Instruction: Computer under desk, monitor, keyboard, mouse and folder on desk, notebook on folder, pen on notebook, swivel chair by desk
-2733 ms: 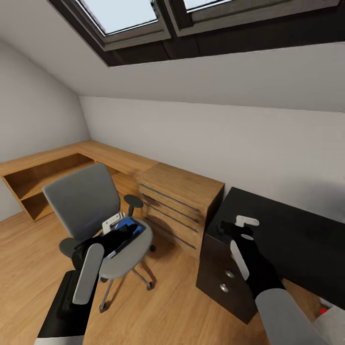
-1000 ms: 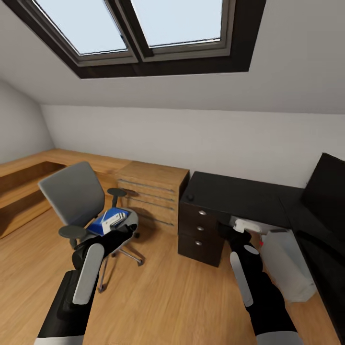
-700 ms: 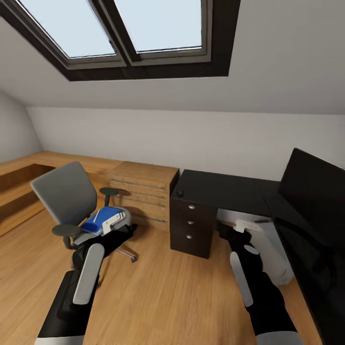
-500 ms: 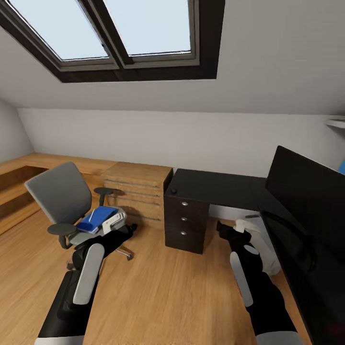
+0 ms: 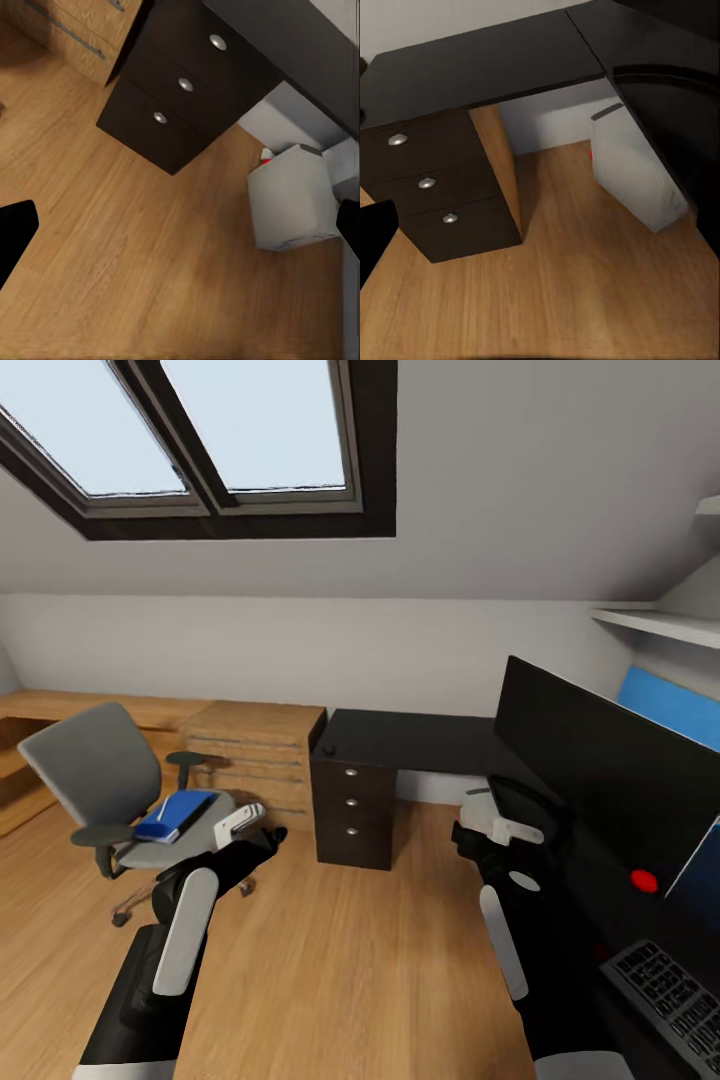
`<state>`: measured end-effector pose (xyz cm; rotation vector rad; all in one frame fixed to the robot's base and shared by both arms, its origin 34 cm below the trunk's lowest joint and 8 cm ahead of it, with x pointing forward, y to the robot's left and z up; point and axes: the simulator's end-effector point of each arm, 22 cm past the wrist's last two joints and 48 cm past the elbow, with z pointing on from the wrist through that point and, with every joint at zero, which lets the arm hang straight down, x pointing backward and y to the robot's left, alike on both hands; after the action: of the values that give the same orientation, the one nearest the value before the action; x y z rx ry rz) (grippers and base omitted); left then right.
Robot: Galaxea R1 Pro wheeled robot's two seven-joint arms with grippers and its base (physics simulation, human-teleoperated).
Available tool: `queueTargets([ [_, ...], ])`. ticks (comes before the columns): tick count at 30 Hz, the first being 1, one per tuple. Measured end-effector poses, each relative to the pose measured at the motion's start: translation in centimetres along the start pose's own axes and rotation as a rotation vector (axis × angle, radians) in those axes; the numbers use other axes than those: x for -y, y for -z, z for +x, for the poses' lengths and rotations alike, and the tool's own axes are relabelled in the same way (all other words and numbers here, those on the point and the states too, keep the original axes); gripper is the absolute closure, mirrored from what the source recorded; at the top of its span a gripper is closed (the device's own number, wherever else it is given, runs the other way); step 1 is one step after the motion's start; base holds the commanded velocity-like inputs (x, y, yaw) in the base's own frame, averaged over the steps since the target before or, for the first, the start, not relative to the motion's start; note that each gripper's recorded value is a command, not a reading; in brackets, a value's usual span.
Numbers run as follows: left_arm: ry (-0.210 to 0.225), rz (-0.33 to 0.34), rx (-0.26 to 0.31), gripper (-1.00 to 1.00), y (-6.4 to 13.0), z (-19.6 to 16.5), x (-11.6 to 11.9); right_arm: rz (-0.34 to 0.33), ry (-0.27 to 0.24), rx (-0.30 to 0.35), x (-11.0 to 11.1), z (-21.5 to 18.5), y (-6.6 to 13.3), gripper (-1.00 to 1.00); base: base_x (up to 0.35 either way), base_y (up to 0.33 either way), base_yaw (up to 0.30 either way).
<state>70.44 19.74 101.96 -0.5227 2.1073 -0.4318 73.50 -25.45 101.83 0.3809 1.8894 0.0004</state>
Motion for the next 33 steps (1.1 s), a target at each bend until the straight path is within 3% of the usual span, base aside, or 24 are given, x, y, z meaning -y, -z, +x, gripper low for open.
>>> queueTargets([
  [8, -0.001, 0.001, 0.003, -1.00, 0.1, -0.1, 0.1, -0.006, 0.001, 0.001, -0.2, 0.0, 0.1, -1.00, -0.325, -0.165, -0.045],
  [19, -0.001, 0.002, 0.002, -1.00, 0.1, -0.1, 0.1, -0.060, 0.028, 0.004, -2.8, 0.4, 0.6, -1.00, -0.324, -0.175, -0.002],
  [33, -0.001, 0.002, 0.000, -1.00, 0.1, 0.0, 0.1, -0.059, 0.033, 0.017, -2.7, 0.2, 0.6, -1.00, -0.324, -0.175, 0.000],
])
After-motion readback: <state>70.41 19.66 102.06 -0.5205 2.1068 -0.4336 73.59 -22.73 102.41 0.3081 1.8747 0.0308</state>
